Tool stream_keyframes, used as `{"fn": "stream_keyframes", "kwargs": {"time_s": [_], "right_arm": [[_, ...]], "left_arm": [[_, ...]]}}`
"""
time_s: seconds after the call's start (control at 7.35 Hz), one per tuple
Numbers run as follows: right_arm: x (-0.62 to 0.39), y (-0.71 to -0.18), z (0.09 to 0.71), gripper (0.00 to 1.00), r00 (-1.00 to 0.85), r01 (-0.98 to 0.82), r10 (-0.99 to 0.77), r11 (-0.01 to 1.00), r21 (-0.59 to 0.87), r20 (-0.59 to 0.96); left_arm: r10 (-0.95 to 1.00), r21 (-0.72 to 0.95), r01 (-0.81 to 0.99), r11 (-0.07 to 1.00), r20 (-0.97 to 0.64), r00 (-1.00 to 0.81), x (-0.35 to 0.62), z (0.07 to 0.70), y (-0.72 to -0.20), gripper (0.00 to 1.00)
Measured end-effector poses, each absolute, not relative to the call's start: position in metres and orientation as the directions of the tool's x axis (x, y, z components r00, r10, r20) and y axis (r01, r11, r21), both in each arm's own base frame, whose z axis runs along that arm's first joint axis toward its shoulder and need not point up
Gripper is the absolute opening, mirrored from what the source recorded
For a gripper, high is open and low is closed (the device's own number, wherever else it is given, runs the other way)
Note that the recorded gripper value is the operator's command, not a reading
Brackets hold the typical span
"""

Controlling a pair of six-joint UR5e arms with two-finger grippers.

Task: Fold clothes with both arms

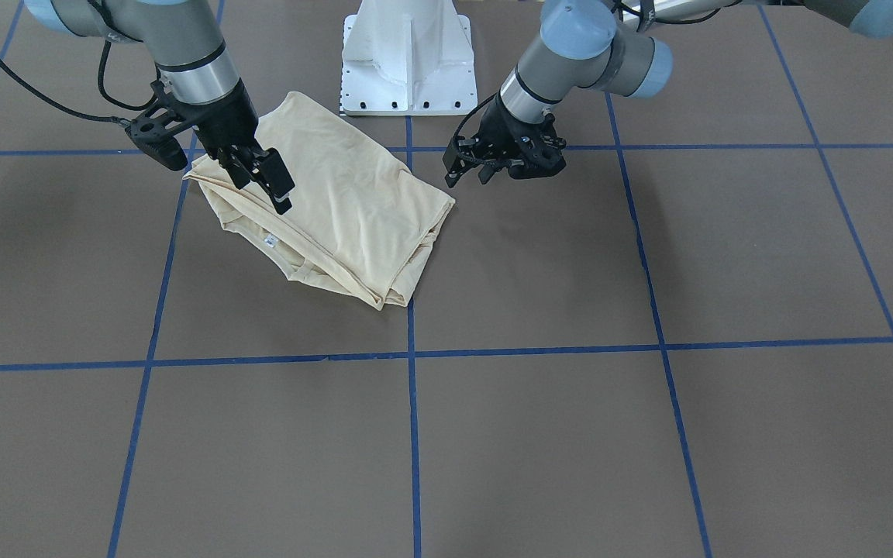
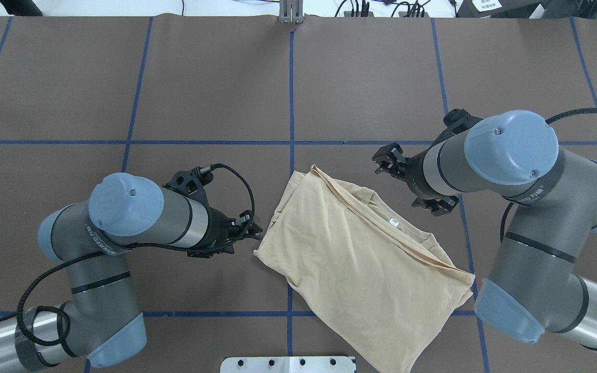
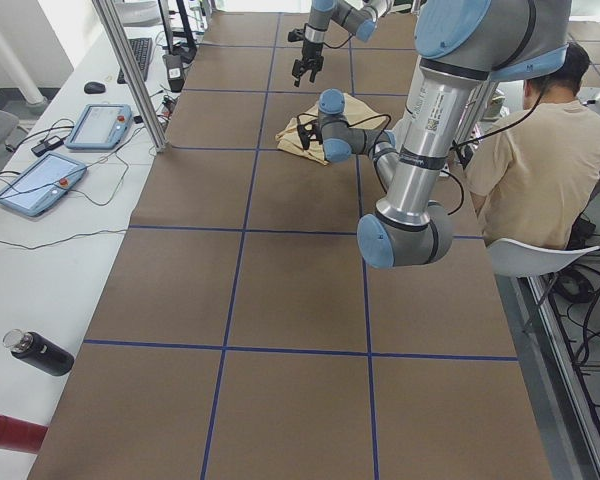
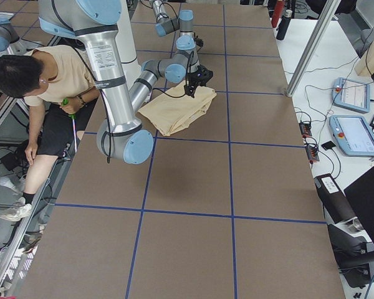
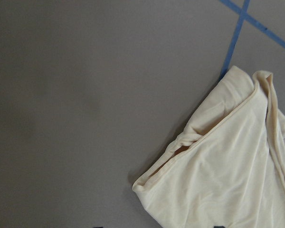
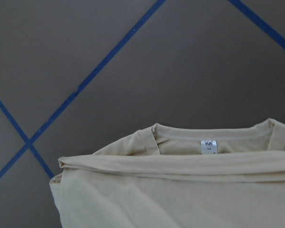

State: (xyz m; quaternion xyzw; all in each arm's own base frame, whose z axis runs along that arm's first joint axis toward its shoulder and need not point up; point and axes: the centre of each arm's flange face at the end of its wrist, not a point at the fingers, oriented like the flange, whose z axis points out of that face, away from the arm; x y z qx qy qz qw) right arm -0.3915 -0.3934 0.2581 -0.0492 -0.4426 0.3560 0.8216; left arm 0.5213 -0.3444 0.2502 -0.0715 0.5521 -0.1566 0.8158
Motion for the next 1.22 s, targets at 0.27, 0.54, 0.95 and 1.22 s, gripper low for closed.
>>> {"fn": "stream_keyframes", "kwargs": {"time_s": [0.27,0.54,0.95,1.22], "right_arm": [[-0.394,-0.399,0.263,1.00,0.356,-0.540,0.625,0.744,-0.392,0.695],[-0.395,-0.400,0.265,1.00,0.359,-0.542,0.625,0.744,-0.391,0.693],[-0.396,-0.400,0.267,1.00,0.362,-0.542,0.626,0.744,-0.391,0.691],[-0.398,-0.402,0.270,1.00,0.366,-0.544,0.629,0.743,-0.390,0.686]], "left_arm": [[-0.341,-0.292,0.185,0.938,-0.871,0.354,0.535,0.254,-0.347,0.70],[-0.347,-0.295,0.190,0.936,-0.862,0.370,0.544,0.263,-0.349,0.70],[-0.349,-0.298,0.186,0.936,-0.853,0.388,0.556,0.270,-0.346,0.70],[-0.344,-0.298,0.175,0.938,-0.852,0.394,0.562,0.269,-0.339,0.66]]}}
